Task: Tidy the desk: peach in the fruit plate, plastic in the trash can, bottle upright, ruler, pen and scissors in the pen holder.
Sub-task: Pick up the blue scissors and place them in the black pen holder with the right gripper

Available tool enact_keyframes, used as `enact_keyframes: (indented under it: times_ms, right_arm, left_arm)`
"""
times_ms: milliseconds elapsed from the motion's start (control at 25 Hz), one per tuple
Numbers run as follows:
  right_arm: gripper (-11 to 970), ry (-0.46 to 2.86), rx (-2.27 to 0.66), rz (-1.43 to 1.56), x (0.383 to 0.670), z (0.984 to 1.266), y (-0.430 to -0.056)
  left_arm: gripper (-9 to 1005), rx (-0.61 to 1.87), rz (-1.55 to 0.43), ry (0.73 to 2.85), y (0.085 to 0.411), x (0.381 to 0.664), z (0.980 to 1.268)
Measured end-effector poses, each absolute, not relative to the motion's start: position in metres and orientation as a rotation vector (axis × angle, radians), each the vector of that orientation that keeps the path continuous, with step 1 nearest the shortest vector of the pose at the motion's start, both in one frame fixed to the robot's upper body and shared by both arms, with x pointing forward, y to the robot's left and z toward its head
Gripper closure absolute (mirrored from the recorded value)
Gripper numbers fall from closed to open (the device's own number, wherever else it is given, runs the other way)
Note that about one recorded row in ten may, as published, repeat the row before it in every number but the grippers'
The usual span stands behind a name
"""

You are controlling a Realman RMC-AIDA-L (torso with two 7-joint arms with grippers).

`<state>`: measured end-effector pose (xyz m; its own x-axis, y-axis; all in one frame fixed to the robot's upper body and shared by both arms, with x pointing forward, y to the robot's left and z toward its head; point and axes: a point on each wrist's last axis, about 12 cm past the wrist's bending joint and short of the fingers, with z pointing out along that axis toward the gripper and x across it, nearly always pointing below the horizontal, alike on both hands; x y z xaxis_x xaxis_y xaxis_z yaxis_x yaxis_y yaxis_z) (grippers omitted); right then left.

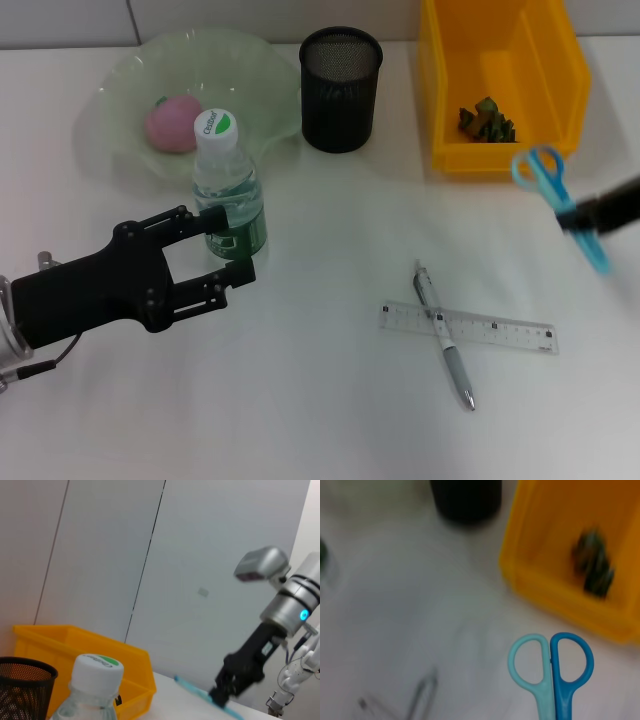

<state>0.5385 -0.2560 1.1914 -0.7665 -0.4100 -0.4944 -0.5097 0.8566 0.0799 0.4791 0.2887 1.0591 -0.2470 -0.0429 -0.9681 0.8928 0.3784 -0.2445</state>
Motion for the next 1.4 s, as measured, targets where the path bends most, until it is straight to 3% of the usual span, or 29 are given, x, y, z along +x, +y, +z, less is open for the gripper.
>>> enact_keyframes:
  times_ms: [160, 320, 680, 1040, 1400]
  right_arm:
    - [751, 2.301, -0.579, 0.506, 0.538, 1.213, -0.281]
    - [741, 1.972, -0.519, 0.726, 0.550, 1.211, -0.294]
    - [696, 1.528, -0.379, 0.975, 0.597, 1.136, -0.256]
    - [650, 1.550, -0.404, 0.810, 0.630, 1.108, -0.200]
    - [605, 1.665, -0.456, 0.753, 0.640, 1.100, -0.180]
  left_arm:
    - [253, 0.786, -1.082, 1.552, 0.289, 0.479, 1.059]
    - [253, 0.785, -1.082, 1.548, 0.289, 0.479, 1.060]
    - [253, 0.777, -1.088, 1.541, 0.286, 0.479, 1.060]
    - [253, 0.757, -1.078, 1.538, 0.289, 0.478, 1.060]
    - [253, 0.737, -1.075, 1.537, 0.291, 0.476, 1.060]
